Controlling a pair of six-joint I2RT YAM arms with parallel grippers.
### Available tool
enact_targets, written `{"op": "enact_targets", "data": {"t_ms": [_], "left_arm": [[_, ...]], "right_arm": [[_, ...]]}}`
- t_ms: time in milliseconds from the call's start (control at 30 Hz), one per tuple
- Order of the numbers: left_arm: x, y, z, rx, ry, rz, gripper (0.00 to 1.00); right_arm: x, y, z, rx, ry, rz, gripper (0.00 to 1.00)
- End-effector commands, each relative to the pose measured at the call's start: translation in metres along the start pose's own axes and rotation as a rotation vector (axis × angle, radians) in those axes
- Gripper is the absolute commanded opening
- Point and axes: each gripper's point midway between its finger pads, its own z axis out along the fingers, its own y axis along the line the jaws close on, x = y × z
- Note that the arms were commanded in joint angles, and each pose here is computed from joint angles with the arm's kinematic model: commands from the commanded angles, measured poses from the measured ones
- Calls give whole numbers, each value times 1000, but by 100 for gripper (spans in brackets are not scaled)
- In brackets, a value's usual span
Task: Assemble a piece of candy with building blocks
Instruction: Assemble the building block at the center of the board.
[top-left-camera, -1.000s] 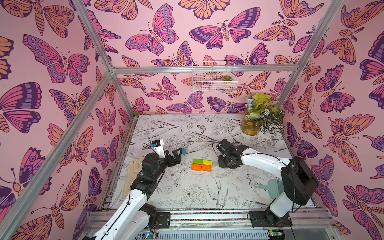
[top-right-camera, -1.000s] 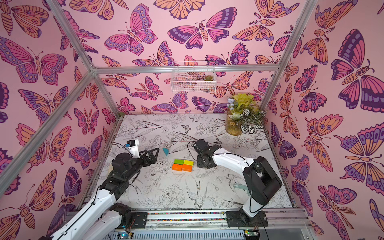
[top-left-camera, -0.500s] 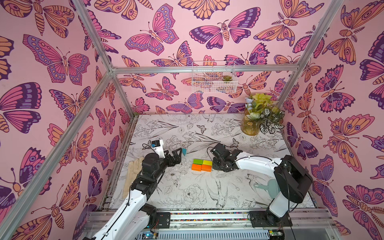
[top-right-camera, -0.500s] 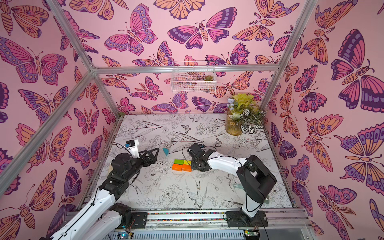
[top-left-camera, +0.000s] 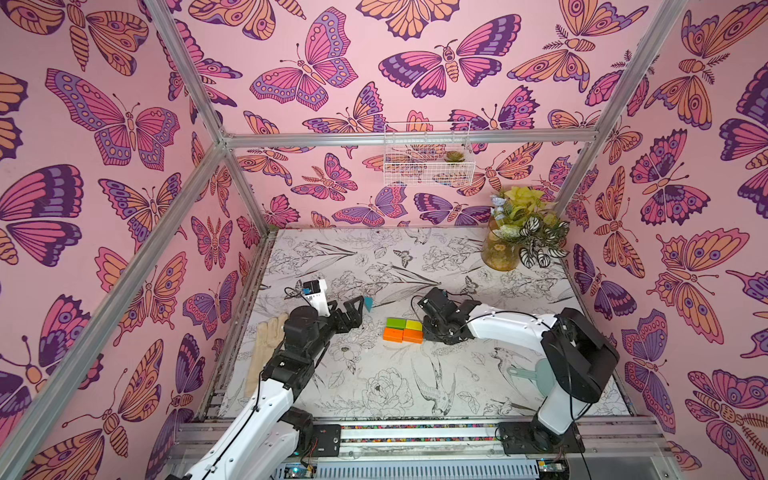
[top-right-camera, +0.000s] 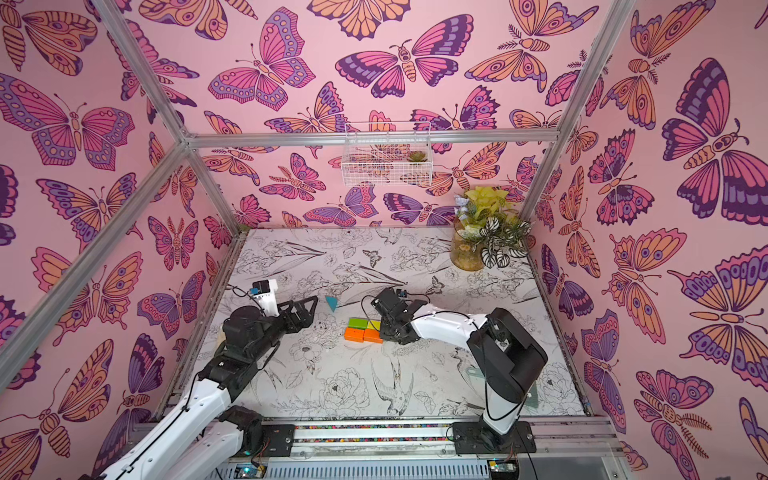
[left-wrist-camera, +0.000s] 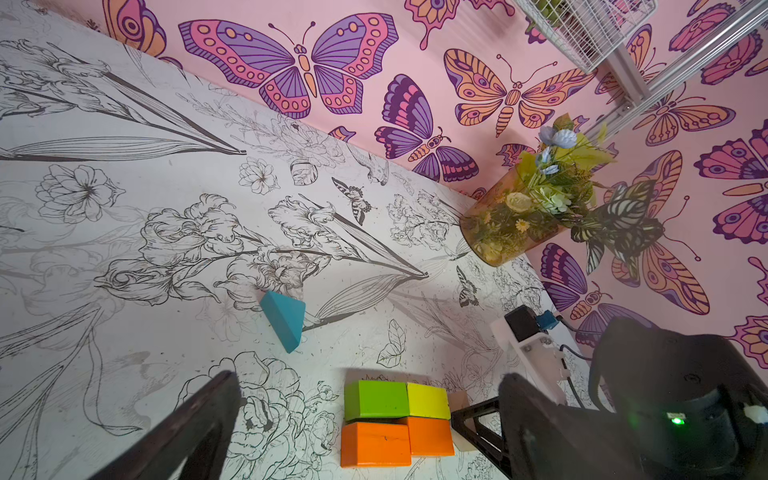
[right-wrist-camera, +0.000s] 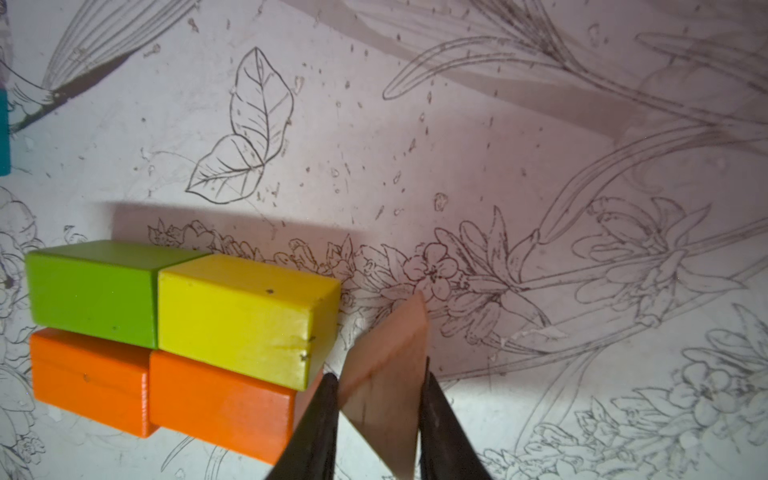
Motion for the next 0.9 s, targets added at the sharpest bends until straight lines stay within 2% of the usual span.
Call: {"op": "enact_targets", "data": {"t_ms": [0, 633, 867], "left_arm": [[2, 6, 0, -22, 5, 5, 100], [4, 8, 2, -27, 17, 3, 100], [5, 7, 2, -24, 18, 1, 100]], "right_arm": [[3, 6, 3, 0, 16, -14, 7], [4, 3, 1, 31, 24, -53, 7], [6, 5, 3, 16, 30, -54, 11]]}}
